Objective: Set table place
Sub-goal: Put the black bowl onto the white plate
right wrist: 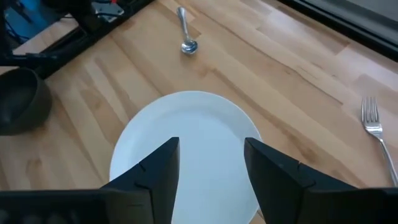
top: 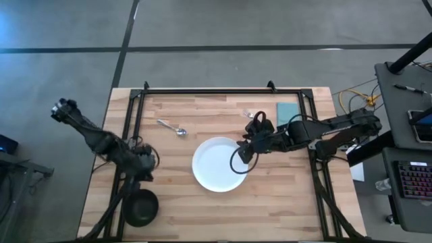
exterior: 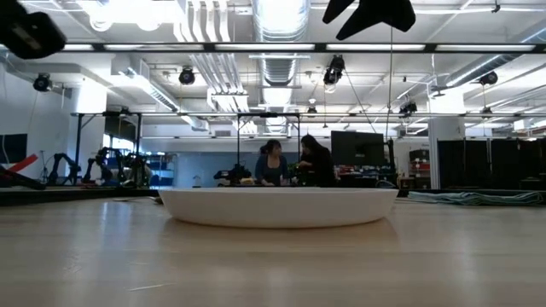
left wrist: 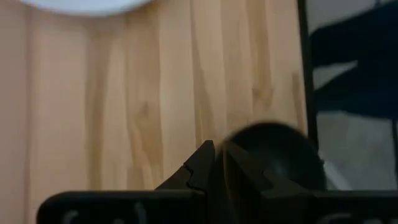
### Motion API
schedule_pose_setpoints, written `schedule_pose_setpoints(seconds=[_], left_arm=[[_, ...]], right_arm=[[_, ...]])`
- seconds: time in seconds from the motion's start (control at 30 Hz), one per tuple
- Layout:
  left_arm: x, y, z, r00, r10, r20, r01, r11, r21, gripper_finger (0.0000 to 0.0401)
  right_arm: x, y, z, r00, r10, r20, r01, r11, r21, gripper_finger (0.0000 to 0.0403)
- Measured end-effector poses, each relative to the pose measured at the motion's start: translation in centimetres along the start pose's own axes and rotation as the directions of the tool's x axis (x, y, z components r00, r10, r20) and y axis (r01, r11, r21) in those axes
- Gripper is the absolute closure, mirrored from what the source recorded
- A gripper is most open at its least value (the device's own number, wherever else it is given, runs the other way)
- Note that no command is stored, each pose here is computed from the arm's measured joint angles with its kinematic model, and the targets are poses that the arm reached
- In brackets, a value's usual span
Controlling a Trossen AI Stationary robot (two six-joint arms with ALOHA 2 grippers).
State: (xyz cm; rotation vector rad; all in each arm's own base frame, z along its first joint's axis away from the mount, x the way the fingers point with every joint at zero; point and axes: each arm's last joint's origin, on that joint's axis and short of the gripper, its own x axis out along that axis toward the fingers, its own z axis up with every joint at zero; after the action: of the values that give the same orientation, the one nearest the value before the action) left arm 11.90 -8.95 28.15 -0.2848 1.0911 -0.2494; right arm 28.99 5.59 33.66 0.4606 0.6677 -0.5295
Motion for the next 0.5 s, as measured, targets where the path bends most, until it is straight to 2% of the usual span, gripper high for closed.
schedule_pose_setpoints(seconds=[0.2, 0.5], left_arm=[[2.5, -1.3, -0.9, 0.982, 0.086, -0.169, -0.079, 0.996, 0.05, 0.037], [5.0, -2.3, -1.3, 0.945, 0.174, -0.277, -0.163, 0.985, 0.061, 0.0303]], right_arm=[[0.0, 0.0, 0.0, 1.0, -0.003, -0.004, 0.003, 1.0, -0.004, 0.0225], [0.0, -0.1, -0.1, 1.0, -0.006, -0.006, 0.006, 1.0, -0.017, 0.0225]])
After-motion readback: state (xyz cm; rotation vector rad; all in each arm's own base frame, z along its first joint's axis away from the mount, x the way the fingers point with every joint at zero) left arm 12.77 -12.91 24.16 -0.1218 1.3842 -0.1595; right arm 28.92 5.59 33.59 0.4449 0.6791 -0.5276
